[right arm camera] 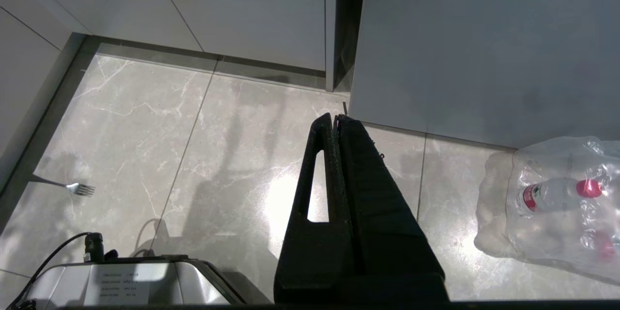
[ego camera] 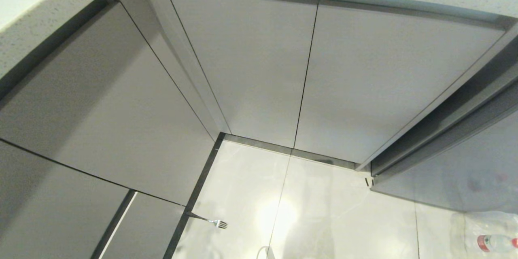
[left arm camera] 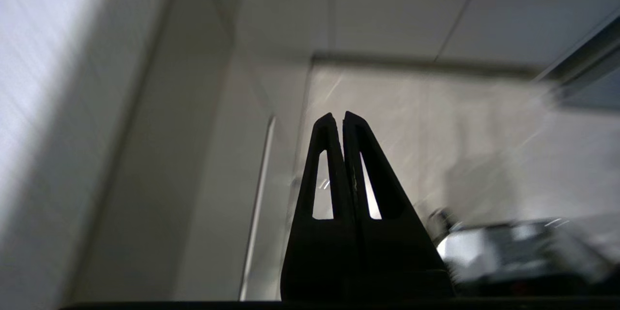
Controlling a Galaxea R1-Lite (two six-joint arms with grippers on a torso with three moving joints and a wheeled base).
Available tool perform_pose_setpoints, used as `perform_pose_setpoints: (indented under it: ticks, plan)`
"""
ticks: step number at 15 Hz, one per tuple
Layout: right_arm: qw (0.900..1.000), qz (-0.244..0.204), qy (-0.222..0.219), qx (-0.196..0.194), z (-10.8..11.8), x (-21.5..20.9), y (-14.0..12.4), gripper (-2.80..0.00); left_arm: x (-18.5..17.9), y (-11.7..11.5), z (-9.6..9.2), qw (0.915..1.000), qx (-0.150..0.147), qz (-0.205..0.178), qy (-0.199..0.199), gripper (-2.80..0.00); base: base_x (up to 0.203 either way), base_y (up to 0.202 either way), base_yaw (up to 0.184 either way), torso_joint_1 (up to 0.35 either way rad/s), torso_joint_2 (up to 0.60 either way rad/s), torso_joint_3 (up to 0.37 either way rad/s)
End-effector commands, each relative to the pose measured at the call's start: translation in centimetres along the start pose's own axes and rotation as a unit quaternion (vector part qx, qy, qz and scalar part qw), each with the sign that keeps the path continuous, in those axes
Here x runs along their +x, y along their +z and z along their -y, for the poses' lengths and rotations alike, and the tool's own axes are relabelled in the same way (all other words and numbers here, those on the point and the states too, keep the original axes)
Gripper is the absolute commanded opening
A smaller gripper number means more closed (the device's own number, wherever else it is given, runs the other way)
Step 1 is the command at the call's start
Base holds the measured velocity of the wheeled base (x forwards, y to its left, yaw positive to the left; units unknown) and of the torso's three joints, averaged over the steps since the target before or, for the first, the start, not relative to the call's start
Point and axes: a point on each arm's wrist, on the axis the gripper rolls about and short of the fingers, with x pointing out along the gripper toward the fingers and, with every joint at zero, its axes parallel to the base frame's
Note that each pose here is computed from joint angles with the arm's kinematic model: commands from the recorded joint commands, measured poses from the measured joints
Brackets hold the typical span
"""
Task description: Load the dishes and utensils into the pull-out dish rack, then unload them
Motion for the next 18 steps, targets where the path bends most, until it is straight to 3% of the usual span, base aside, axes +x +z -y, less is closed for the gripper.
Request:
perform_pose_setpoints:
  ticks: [1, 3, 5, 7, 9, 10, 12, 13, 14, 17, 18]
  plan:
    - [1.000, -0.002, 0.000, 0.000, 0.0, 0.0, -0.1, -2.80, 0.6, -3.8, 0.5, 0.9995, 0.001, -0.015, 0.028, -2.80, 0.000, 0.000, 0.000, 0.000, 0.00, 0.000]
    - [1.000, -0.002, 0.000, 0.000, 0.0, 0.0, -0.1, -2.80, 2.9, -6.1, 0.8, 0.9982, -0.008, -0.042, 0.042, -2.80, 0.000, 0.000, 0.000, 0.000, 0.00, 0.000]
    - [1.000, -0.001, 0.000, 0.000, 0.0, 0.0, 0.0, -2.80, 5.5, -8.4, 1.0, 0.9978, -0.012, -0.041, 0.051, -2.80, 0.000, 0.000, 0.000, 0.000, 0.00, 0.000]
    - [1.000, -0.001, 0.000, 0.000, 0.0, 0.0, 0.0, -2.80, 8.0, -10.7, 1.3, 0.9983, -0.016, 0.003, 0.056, -2.80, 0.000, 0.000, 0.000, 0.000, 0.00, 0.000]
    - [1.000, -0.001, 0.000, 0.000, 0.0, 0.0, 0.0, -2.80, 8.7, -10.7, 1.4, 0.9952, -0.027, 0.080, 0.049, -2.80, 0.000, 0.000, 0.000, 0.000, 0.00, 0.000]
    - [1.000, -0.001, 0.000, 0.000, 0.0, 0.0, 0.0, -2.80, 8.8, -10.9, 1.4, 0.9954, -0.032, 0.080, 0.040, -2.80, 0.000, 0.000, 0.000, 0.000, 0.00, 0.000]
    - [1.000, -0.002, 0.000, 0.000, 0.0, 0.0, -0.1, -2.80, 9.0, -12.5, 1.7, 0.9992, -0.033, 0.014, 0.015, -2.80, 0.000, 0.000, 0.000, 0.000, 0.00, 0.000]
    - [1.000, -0.001, 0.000, 0.000, 0.0, 0.0, 0.0, -2.80, 9.0, -12.5, 1.7, 0.9997, -0.018, 0.014, 0.012, -2.80, 0.000, 0.000, 0.000, 0.000, 0.00, 0.000]
    - [1.000, -0.001, 0.000, 0.000, 0.0, 0.0, 0.0, -2.80, 9.0, -12.5, 1.8, 0.9996, -0.024, 0.015, 0.010, -2.80, 0.000, 0.000, 0.000, 0.000, 0.00, 0.000]
    - [1.000, -0.001, 0.000, 0.000, 0.0, 0.0, 0.0, -2.80, 9.0, -12.4, 1.7, 0.9968, -0.077, 0.017, 0.015, -2.80, 0.000, 0.000, 0.000, 0.000, 0.00, 0.000]
    - [1.000, -0.001, 0.000, 0.000, 0.0, 0.0, 0.0, -2.80, 9.0, -12.4, 1.7, 0.9969, -0.075, 0.017, 0.016, -2.80, 0.000, 0.000, 0.000, 0.000, 0.00, 0.000]
